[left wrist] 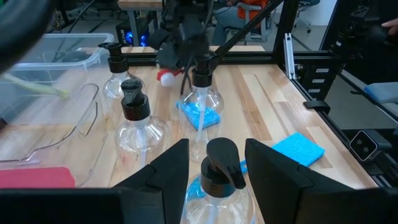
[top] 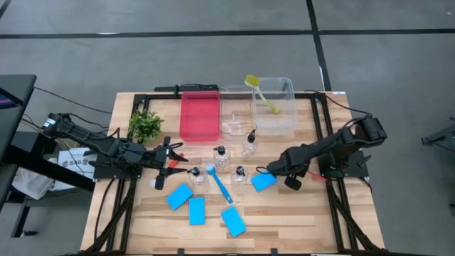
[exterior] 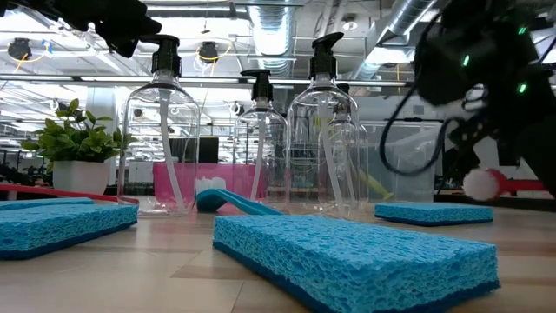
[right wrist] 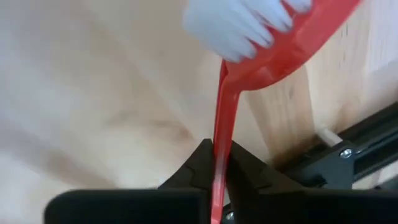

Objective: Pick & Place Kitchen Sink Supplies
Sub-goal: Put the orange kitchen brush into the white bin

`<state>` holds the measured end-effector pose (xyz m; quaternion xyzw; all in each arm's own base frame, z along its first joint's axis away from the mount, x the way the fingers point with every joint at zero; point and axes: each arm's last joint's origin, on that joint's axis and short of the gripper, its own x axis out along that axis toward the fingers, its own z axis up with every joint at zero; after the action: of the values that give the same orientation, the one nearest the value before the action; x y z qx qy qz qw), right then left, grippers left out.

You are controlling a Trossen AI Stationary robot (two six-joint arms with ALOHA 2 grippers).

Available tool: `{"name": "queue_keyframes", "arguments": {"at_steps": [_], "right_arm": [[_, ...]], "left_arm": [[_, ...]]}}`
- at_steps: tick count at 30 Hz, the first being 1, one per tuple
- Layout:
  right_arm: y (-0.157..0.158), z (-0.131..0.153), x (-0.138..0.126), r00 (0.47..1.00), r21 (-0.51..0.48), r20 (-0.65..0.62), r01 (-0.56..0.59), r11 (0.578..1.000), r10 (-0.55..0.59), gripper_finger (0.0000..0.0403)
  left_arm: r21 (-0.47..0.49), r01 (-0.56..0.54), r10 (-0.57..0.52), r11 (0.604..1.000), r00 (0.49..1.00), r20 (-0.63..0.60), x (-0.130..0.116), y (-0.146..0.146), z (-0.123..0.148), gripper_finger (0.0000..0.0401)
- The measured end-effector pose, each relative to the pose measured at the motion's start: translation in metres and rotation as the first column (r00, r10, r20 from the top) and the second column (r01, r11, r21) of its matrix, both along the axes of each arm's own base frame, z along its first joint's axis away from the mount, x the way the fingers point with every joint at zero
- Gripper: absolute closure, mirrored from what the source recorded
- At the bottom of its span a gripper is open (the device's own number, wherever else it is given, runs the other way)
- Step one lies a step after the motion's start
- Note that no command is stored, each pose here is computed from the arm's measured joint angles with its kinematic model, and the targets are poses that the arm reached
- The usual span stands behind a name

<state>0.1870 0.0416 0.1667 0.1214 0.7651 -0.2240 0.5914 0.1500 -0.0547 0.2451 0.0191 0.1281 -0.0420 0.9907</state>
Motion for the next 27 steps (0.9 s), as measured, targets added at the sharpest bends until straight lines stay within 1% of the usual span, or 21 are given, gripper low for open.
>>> {"name": "queue_keyframes", "arguments": {"at_steps": [3,7,9,13,16,19,21,24,27], "right_arm": [[0.003,0.012,-0.001,0.998,0.013,0.066,-0.016,1.000,0.015,0.0373],[0.005,0.030,-0.008,0.988,0.031,0.148,-0.052,0.998,0.047,0.0392],[0.006,0.038,-0.013,0.980,0.039,0.191,-0.070,0.997,0.062,0.0393],[0.006,0.052,-0.023,0.955,0.042,0.285,-0.091,0.995,0.075,0.0375],[0.005,0.062,-0.029,0.924,0.014,0.372,-0.103,0.995,0.090,0.0369],[0.002,0.072,-0.031,0.869,-0.018,0.485,-0.102,0.995,0.098,0.0385],[0.001,0.079,-0.031,0.815,-0.053,0.567,-0.109,0.993,0.120,0.0393],[-0.001,0.090,-0.030,0.718,-0.123,0.676,-0.113,0.986,0.166,0.0385],[-0.005,0.100,-0.031,0.627,-0.218,0.747,-0.083,0.972,0.221,0.0372]], "left_arm": [[0.000,0.000,0.000,1.000,1.000,0.000,0.000,0.000,0.000,0.0242],[0.000,0.000,0.000,1.000,1.000,0.000,0.000,0.000,0.000,0.0242],[0.000,0.000,0.000,1.000,1.000,0.000,0.000,0.000,0.000,0.0242],[0.000,0.000,0.000,1.000,1.000,0.000,0.000,0.000,0.000,0.0242],[0.000,0.000,0.000,1.000,1.000,0.000,0.000,0.000,0.000,0.0242],[0.000,0.000,0.000,1.000,1.000,0.000,0.000,0.000,0.000,0.0242],[0.000,0.000,0.000,1.000,1.000,0.000,0.000,0.000,0.000,0.0242],[0.000,0.000,0.000,1.000,1.000,0.000,0.000,0.000,0.000,0.0242],[0.000,0.000,0.000,1.000,1.000,0.000,0.000,0.000,0.000,0.0242]]}}
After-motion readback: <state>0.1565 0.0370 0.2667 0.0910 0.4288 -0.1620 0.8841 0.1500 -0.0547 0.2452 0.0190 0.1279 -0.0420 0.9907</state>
